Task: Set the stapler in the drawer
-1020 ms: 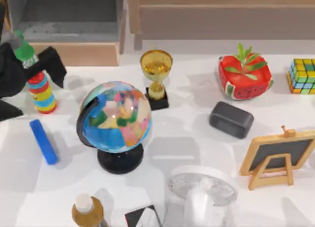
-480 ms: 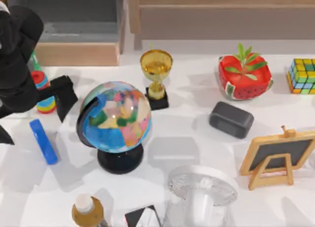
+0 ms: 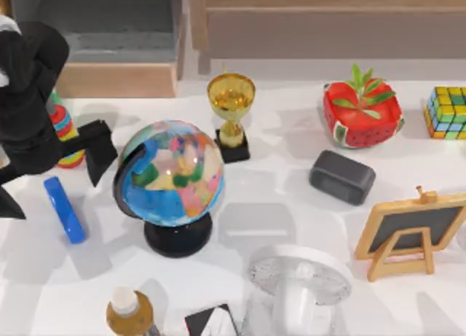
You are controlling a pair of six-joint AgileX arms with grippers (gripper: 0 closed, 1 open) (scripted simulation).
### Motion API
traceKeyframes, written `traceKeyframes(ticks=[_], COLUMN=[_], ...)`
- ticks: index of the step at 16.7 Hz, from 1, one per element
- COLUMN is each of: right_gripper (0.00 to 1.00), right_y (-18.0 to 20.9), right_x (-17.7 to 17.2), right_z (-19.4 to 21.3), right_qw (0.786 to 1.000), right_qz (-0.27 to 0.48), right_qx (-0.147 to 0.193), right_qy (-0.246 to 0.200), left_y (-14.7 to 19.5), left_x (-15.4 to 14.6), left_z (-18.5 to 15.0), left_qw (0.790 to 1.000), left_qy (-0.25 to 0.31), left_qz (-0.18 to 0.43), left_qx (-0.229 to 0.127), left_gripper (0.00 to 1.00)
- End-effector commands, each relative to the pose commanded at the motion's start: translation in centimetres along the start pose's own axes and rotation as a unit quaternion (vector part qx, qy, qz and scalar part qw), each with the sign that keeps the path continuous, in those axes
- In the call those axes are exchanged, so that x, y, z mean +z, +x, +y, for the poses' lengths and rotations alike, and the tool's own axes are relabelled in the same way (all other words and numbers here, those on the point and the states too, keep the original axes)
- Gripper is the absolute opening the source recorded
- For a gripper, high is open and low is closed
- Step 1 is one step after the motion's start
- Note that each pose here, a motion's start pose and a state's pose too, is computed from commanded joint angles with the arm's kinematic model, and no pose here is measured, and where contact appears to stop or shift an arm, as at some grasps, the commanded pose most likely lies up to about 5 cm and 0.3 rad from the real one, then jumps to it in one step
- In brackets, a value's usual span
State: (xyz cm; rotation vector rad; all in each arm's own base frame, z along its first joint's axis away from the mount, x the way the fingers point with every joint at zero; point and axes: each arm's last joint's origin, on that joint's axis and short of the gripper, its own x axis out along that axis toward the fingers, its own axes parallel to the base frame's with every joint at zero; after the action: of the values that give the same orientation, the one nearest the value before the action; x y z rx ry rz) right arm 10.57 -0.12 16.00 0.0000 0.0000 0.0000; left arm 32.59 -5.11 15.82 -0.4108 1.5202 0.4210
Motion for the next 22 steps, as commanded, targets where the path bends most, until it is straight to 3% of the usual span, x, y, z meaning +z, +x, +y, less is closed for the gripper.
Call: traceKeyframes(ticks=[5, 10, 22], right_gripper=[1.00, 1.00, 1.00], right_y=[0.0, 0.0, 0.0], right_x=[0.0, 0.0, 0.0], right_z=[0.0, 0.0, 0.0], right_qw=[1.000, 1.000, 1.000], right_qz=[0.000, 0.000, 0.000], right_qx=[0.000, 0.000, 0.000], right_qy=[0.000, 0.000, 0.000], left_y=[4.5, 5.1, 5.1], left_x=[-0.2, -0.3, -0.3], left_z=[-0.2, -0.1, -0.1], left_qw=[1.000, 1.000, 1.000], left_qy=[0.000, 0.000, 0.000], left_qz=[-0.002, 0.000, 0.000], left_qx=[-0.002, 0.000, 0.000], left_gripper=[1.00, 1.00, 0.10])
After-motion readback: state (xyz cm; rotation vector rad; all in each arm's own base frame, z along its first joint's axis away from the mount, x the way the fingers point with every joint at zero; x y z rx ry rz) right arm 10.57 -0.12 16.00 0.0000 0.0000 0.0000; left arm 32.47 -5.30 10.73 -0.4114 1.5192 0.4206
